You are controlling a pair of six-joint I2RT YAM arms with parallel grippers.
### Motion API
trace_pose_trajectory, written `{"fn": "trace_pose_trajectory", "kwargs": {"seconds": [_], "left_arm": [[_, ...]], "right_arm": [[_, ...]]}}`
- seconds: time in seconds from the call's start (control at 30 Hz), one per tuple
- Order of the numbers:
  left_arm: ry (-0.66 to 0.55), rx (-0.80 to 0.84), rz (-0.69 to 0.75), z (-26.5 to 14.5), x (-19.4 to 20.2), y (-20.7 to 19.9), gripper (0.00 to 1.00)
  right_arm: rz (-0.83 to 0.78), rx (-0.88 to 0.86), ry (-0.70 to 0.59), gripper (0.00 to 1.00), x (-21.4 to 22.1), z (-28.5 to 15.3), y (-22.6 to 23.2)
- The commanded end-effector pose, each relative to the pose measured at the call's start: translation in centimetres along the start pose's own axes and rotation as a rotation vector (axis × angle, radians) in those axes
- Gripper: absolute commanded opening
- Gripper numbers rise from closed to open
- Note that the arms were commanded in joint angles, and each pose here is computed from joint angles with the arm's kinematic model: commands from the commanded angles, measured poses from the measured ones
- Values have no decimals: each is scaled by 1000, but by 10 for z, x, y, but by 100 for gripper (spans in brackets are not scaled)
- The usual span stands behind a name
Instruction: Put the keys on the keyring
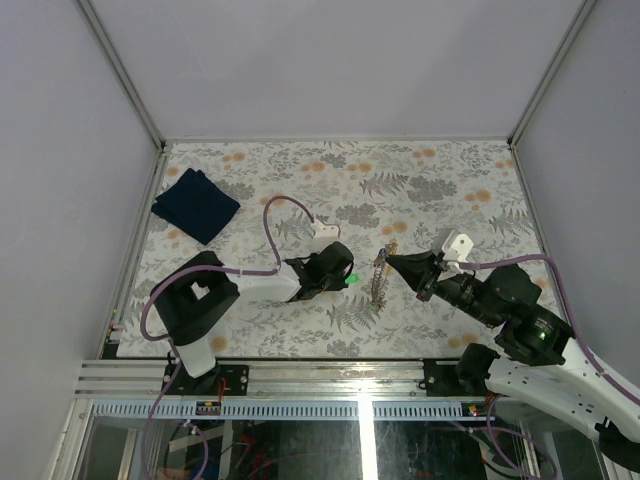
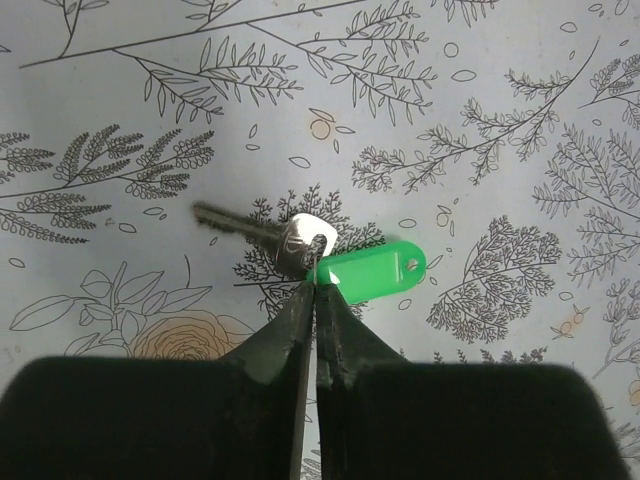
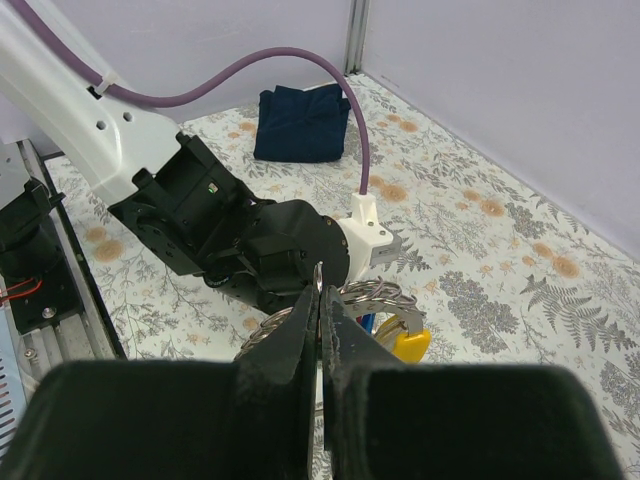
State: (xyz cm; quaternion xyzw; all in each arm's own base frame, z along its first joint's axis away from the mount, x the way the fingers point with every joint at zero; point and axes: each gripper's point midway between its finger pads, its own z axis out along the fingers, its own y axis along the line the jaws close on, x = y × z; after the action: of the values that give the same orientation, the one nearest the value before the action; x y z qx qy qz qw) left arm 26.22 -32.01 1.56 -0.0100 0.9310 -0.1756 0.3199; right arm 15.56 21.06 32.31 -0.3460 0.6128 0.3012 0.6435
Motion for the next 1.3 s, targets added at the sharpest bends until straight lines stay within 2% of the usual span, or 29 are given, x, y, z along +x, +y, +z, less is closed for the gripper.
{"fn": "trace_pose_trajectory", "kwargs": {"seconds": [0.0, 0.27, 0.4, 0.53, 0.7, 0.87, 1.0, 1.17, 1.27], "left_arm": [[-39, -37, 56, 0, -8, 5, 0], [-115, 69, 301, -37, -28, 4, 0], [-151, 196, 444, -61, -34, -7, 0], [-120, 402, 616, -88, -21, -27, 0], [-153, 598, 730, -129, -21, -48, 0], [-197, 725, 847, -177, -33, -65, 0], [-267, 742, 911, -209, -52, -69, 0], [-468, 768, 973, -263, -90, -78, 0], [-542, 791, 1030, -291, -104, -84, 0]], "right_arm": [[1, 23, -106, 0, -29, -1, -4], [5, 14, -103, 0, -28, 0, -3], [5, 10, -100, 0, -27, 1, -2], [4, 8, -99, 0, -26, 2, -1], [-15, -16, -83, 0, -23, -1, 2], [-63, -243, 15, 0, -7, -6, 39], [-35, -421, 82, 1, -6, -11, 68], [8, -561, 40, 1, -18, -9, 92], [19, -607, -6, 1, -29, -7, 99]]}}
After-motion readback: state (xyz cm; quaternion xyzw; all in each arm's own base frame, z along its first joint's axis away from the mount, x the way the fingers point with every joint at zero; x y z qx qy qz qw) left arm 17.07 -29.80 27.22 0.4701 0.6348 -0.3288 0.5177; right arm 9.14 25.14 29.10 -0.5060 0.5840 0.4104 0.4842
